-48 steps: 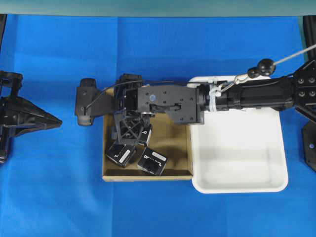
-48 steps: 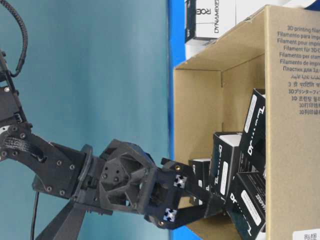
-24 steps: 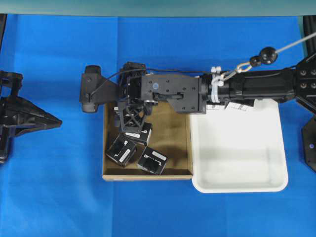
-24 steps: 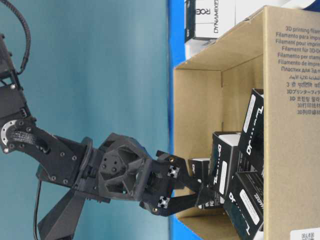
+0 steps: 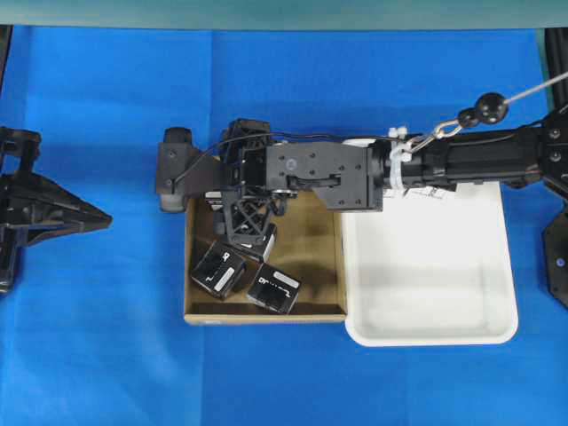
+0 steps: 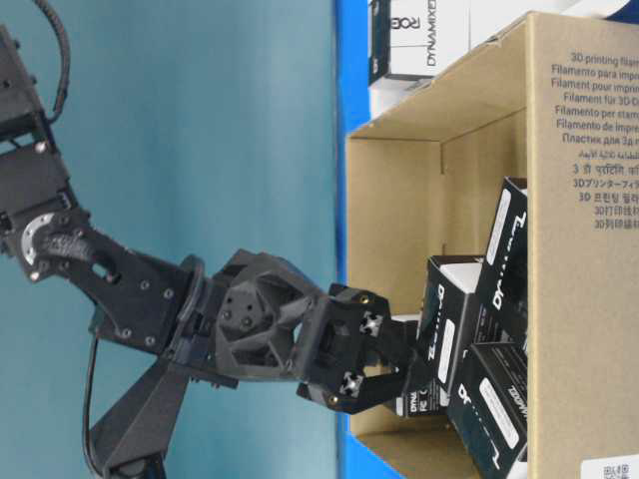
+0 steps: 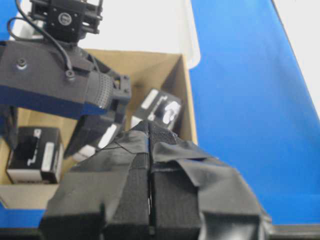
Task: Pick a box that is randomly placed inside the cardboard box.
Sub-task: 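Close the right gripper on the black box and lift it, then carry the held black box right over the white tray, then lower the black box into the tray and open the right gripper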
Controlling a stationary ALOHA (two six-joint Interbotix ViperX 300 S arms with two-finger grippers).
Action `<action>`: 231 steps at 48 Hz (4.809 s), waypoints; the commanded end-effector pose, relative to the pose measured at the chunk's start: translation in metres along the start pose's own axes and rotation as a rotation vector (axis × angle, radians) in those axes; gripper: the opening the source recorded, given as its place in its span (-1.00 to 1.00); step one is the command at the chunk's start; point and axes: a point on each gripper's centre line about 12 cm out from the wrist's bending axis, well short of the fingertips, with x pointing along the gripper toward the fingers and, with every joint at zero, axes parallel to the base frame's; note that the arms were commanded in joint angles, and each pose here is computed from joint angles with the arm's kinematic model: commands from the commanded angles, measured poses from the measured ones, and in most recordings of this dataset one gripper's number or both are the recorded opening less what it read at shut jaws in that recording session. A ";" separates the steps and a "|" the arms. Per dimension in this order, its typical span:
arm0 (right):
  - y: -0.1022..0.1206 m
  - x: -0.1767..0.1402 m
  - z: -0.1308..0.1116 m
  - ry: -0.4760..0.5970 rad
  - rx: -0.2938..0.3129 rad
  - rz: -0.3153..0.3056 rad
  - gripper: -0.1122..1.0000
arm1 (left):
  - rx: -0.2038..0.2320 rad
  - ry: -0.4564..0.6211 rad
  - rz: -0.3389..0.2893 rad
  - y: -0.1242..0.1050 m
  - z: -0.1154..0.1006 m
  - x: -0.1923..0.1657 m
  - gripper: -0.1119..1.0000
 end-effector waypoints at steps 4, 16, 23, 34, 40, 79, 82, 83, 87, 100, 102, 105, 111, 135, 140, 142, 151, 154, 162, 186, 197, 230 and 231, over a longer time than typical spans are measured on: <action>0.011 0.008 -0.010 0.026 -0.006 0.017 0.98 | 0.005 -0.023 -0.004 -0.001 0.007 0.000 -0.93; 0.041 0.000 -0.001 0.002 -0.019 0.060 0.98 | 0.005 -0.024 -0.004 -0.001 0.007 0.000 -0.93; 0.043 -0.004 0.004 -0.011 -0.022 0.060 0.98 | 0.005 -0.023 -0.004 -0.001 0.006 0.001 -0.93; 0.021 -0.013 0.014 -0.036 0.006 0.033 0.98 | 0.005 -0.024 -0.004 -0.001 0.007 0.000 -0.93; 0.012 -0.017 0.020 -0.051 0.014 0.021 0.98 | 0.005 -0.027 -0.004 -0.001 0.007 0.000 -0.93; 0.009 0.012 0.011 -0.051 0.044 0.033 0.98 | 0.005 -0.027 -0.004 -0.001 0.007 0.000 -0.93; 0.009 0.013 0.009 -0.040 0.042 0.033 0.96 | 0.005 -0.029 -0.004 -0.001 0.007 -0.001 -0.93; 0.009 0.012 0.009 -0.037 0.041 0.034 0.95 | 0.003 -0.027 -0.004 -0.001 0.007 -0.001 -0.93; 0.013 0.012 0.007 -0.017 0.033 0.036 0.83 | 0.003 -0.030 -0.005 -0.001 0.008 -0.001 -0.93; 0.022 -0.011 0.018 -0.047 0.016 0.042 0.37 | 0.003 -0.030 -0.005 -0.001 0.008 -0.001 -0.93; 0.021 -0.017 0.021 -0.062 0.018 0.040 0.37 | 0.005 -0.030 -0.004 -0.001 0.008 -0.001 -0.93; 0.018 -0.031 0.026 -0.086 0.025 0.037 0.37 | 0.003 -0.030 -0.005 -0.001 0.008 -0.001 -0.93; 0.005 -0.059 0.035 -0.114 0.042 0.023 0.37 | 0.005 -0.032 -0.005 -0.001 0.008 -0.001 -0.93; -0.027 -0.182 -0.003 -0.089 0.090 -0.014 0.37 | 0.002 -0.039 -0.006 -0.001 0.010 -0.003 -0.93; -0.025 -0.190 -0.022 -0.068 0.094 -0.009 0.37 | 0.002 -0.041 -0.006 -0.001 0.010 -0.003 -0.93; -0.024 -0.191 -0.031 -0.057 0.093 -0.007 0.37 | 0.002 -0.044 -0.006 -0.001 0.010 -0.004 -0.93; -0.018 -0.195 -0.070 -0.010 0.089 -0.001 0.37 | 0.000 -0.049 -0.005 -0.001 0.011 -0.005 -0.93; -0.016 -0.194 -0.081 0.004 0.085 0.002 0.37 | 0.002 -0.050 -0.007 -0.002 0.011 -0.005 -0.93; -0.012 -0.193 -0.110 0.032 0.079 0.005 0.37 | 0.002 -0.052 -0.007 -0.002 0.011 -0.005 -0.93; 0.013 -0.151 -0.168 0.034 0.035 0.053 0.37 | 0.002 -0.052 -0.007 -0.002 0.011 -0.005 -0.93; 0.024 -0.133 -0.179 0.001 0.045 0.085 0.37 | 0.002 -0.053 -0.007 -0.002 0.012 -0.006 -0.93; 0.036 -0.089 -0.189 -0.018 0.068 0.119 0.37 | 0.002 -0.064 -0.009 -0.002 0.013 -0.005 -0.93; 0.036 -0.089 -0.188 -0.023 0.064 0.119 0.37 | 0.002 -0.064 -0.009 -0.002 0.013 -0.005 -0.93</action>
